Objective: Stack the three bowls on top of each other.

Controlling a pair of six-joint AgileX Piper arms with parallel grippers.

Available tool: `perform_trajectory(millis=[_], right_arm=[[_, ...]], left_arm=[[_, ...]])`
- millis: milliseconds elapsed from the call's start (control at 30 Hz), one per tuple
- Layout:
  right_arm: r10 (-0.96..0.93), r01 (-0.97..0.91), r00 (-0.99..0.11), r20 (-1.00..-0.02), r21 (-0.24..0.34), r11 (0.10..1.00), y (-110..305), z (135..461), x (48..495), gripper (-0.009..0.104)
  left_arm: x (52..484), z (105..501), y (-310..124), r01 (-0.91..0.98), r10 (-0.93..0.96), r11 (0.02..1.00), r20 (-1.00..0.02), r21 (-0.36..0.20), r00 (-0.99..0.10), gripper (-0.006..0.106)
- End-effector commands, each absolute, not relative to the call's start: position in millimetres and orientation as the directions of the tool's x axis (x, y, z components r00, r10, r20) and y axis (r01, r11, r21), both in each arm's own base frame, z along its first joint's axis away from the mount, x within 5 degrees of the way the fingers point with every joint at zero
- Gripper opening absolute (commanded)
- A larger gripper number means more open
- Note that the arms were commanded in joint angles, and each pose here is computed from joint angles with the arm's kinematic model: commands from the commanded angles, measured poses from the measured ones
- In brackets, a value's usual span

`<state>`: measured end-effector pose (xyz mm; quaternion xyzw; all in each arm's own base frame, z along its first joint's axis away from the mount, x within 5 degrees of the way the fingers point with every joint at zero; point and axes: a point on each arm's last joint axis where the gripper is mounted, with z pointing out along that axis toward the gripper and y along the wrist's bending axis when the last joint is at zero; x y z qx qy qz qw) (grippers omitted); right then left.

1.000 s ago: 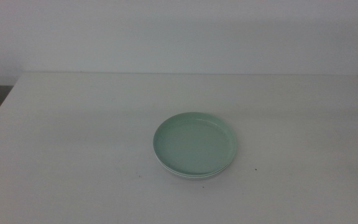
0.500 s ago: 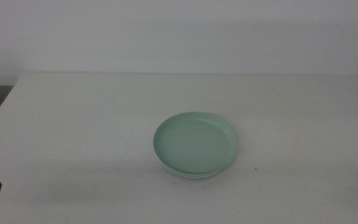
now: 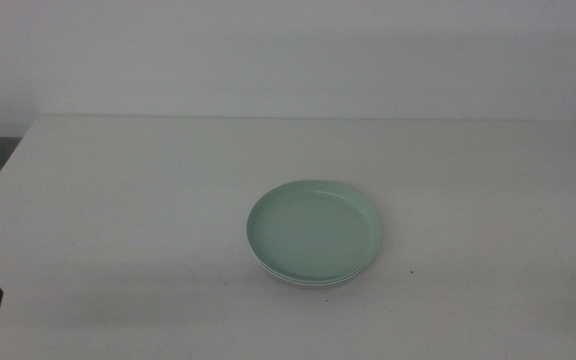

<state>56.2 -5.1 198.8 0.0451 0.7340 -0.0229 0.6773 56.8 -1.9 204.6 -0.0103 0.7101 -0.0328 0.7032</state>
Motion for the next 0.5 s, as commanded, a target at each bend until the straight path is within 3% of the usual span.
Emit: perform_trajectory(millis=[0,233,467], right_arm=[[0.023,0.106,-0.071,-0.997,0.015,0.994,-5.7,198.6,55.9,0.093],[0.023,0.106,-0.071,-0.997,0.015,0.994,-5.7,198.6,55.9,0.093],[0.023,0.106,-0.071,-0.997,0.015,0.994,-5.7,198.6,55.9,0.093]], left_arm=[[56.4,207.4,-1.8,0.033,-0.061,0.998,-0.998,-0.060,0.022,0.094],[56.4,207.6,-1.8,0.033,-0.061,0.998,-0.998,-0.060,0.024,0.094],[56.4,207.6,-1.6,0.030,-0.024,0.999,-0.999,-0.023,0.025,0.094]])
